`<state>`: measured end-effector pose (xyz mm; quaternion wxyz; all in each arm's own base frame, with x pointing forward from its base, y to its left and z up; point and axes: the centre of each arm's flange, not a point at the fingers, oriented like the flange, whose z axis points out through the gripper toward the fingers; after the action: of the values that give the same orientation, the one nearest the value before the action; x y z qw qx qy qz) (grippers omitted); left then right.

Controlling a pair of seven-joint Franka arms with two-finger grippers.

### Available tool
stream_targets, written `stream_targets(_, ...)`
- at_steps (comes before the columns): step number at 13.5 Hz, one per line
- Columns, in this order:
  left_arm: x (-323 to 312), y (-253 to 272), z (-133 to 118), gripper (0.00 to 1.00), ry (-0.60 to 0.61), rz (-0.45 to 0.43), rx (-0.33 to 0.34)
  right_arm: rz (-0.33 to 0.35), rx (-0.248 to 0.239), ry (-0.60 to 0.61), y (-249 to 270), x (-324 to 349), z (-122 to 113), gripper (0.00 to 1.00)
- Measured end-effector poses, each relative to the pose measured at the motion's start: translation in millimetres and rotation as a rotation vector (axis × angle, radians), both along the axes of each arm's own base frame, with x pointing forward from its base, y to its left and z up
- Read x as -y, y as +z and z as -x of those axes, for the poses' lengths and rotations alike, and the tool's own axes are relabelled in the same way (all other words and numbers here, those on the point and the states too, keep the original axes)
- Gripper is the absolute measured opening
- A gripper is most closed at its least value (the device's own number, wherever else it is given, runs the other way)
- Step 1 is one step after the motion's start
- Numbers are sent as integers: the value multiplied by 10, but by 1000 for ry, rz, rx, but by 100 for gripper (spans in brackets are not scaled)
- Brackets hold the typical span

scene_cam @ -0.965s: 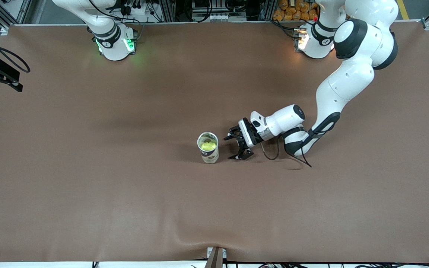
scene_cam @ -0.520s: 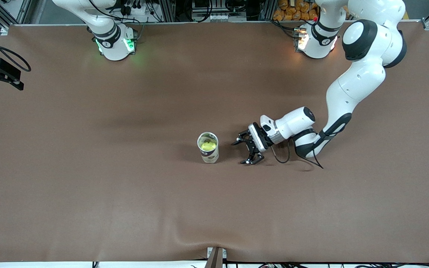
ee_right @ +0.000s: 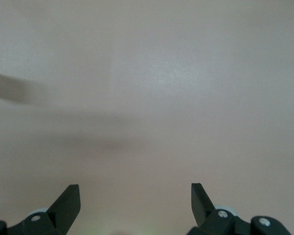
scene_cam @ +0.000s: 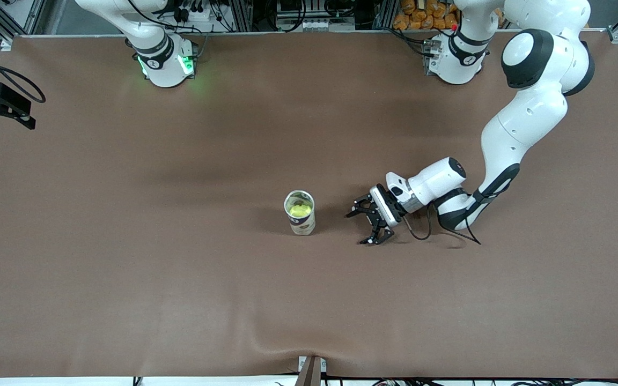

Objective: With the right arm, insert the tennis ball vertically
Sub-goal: 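Open the left gripper and draw it back from the upright tube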

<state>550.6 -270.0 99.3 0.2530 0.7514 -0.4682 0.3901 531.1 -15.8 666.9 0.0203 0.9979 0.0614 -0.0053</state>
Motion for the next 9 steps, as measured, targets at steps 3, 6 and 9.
stream_targets(3, -177, 14, -155, 100, 61, -8, -15, -1, -1, 1, -1, -6, 1, 100)
stream_targets(6, -324, 30, -299, 100, 129, -15, -43, -9, -1, 3, -1, -21, 0, 100)
stream_targets(9, -505, 47, -446, 100, 204, -18, -72, -19, -1, 4, -2, -33, 0, 100)
